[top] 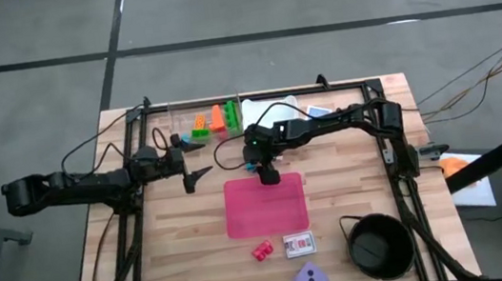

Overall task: Pick & Place Toys
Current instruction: Put the blue game piece into the transparent bin

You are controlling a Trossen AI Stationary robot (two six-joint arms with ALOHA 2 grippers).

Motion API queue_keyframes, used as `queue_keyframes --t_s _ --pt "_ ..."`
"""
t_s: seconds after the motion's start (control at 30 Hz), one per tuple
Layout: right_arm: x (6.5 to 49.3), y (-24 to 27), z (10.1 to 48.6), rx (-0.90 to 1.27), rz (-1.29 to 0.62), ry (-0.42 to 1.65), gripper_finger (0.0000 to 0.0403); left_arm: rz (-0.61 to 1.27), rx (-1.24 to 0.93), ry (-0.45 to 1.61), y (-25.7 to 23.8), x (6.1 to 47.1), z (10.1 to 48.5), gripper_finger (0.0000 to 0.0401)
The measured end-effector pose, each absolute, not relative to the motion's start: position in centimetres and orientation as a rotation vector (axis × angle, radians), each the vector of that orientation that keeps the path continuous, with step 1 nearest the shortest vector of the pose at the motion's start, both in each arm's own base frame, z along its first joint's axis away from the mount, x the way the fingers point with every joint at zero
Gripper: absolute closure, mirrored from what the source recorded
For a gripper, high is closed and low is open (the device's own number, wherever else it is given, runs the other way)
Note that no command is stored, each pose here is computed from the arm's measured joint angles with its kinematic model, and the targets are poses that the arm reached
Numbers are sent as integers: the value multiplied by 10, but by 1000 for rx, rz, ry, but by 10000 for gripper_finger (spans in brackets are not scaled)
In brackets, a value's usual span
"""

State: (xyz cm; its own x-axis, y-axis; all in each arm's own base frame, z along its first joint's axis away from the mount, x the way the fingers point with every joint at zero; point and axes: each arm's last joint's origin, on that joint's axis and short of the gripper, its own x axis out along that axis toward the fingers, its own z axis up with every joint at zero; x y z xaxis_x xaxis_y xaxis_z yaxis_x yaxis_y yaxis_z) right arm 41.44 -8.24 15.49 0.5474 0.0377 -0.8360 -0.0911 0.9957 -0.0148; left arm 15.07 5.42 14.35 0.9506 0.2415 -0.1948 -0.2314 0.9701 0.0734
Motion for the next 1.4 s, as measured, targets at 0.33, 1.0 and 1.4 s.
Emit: queue_keyframes --t_s 0.33,1.0,1.4 --pt "415 -80 155 -73 85 988 233 241 50 204 54 151 143 25" --pt "420 -78 128 -61 103 1050 233 240 49 204 54 151 143 25" --pt "418 -78 144 -85 80 1033 338 243 49 205 54 151 143 25"
